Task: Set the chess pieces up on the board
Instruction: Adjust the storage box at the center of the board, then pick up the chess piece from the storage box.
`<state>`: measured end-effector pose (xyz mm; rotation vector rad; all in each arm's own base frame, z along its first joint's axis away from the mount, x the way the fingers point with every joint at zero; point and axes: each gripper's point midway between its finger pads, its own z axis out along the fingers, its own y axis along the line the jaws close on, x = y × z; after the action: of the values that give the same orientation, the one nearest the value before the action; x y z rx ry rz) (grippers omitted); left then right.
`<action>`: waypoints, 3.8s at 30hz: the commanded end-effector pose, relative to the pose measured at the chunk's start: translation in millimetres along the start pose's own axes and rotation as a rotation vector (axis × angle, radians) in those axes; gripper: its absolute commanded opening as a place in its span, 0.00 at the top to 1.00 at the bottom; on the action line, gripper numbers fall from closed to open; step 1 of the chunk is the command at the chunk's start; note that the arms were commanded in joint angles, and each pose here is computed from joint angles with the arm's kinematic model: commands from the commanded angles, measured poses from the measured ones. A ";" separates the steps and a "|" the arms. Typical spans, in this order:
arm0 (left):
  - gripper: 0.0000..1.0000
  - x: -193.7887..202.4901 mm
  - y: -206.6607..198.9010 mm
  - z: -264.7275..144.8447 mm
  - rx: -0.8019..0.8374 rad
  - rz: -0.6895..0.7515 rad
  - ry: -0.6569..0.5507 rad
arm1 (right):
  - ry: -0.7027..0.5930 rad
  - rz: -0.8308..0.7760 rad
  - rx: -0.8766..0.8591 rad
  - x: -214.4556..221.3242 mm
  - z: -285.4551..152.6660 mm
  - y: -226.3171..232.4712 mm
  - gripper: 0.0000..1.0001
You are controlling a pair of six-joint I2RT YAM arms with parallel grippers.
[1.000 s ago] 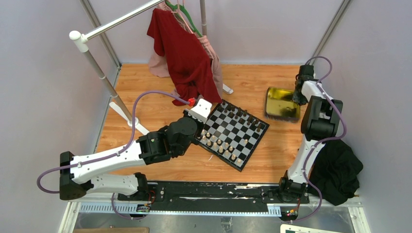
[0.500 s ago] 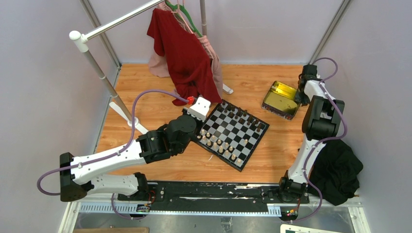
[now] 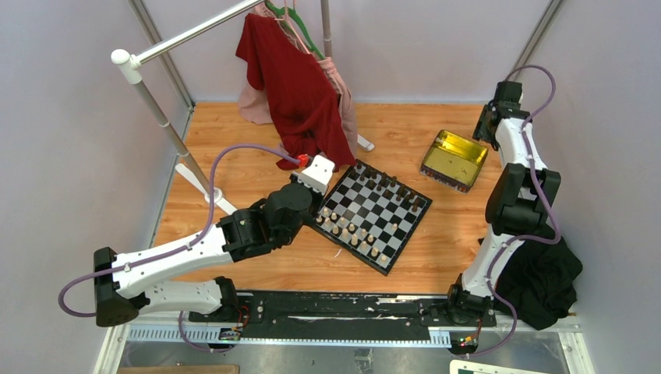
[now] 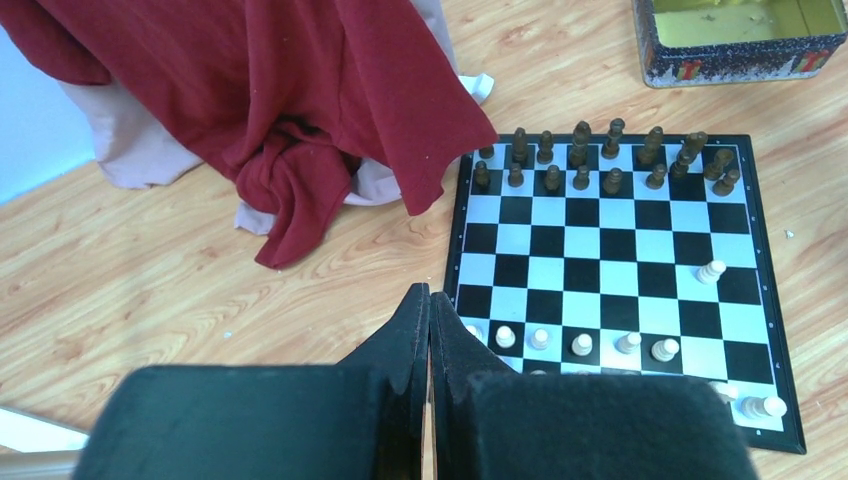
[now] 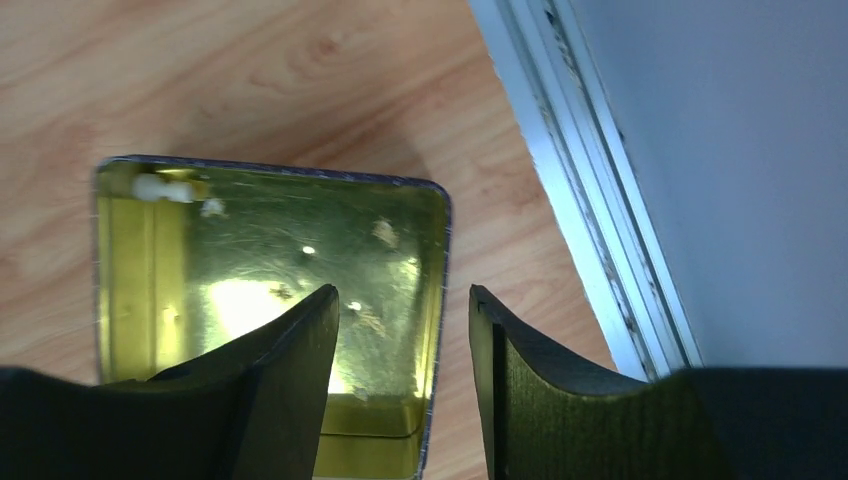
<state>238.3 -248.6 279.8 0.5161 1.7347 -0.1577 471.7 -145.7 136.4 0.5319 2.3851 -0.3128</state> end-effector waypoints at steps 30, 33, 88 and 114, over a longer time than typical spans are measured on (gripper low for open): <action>0.98 28.7 11.7 23.0 -0.042 -0.087 0.034 | -0.131 -0.489 -0.511 3.8 64.4 157.2 0.51; 0.98 31.5 9.2 27.2 -0.039 -0.088 0.033 | -0.150 -0.511 -0.513 2.1 69.7 158.8 0.51; 0.99 44.0 -0.4 46.3 -0.035 -0.135 0.014 | -0.255 -0.656 -0.726 9.7 48.7 206.4 0.95; 0.99 25.8 17.2 2.4 0.015 -0.226 0.012 | -0.264 -0.696 -0.500 14.4 -41.6 188.4 0.97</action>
<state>249.9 -233.8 233.8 0.3907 1.8140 -0.2616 544.9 21.3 115.7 -0.5196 2.1987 -0.0221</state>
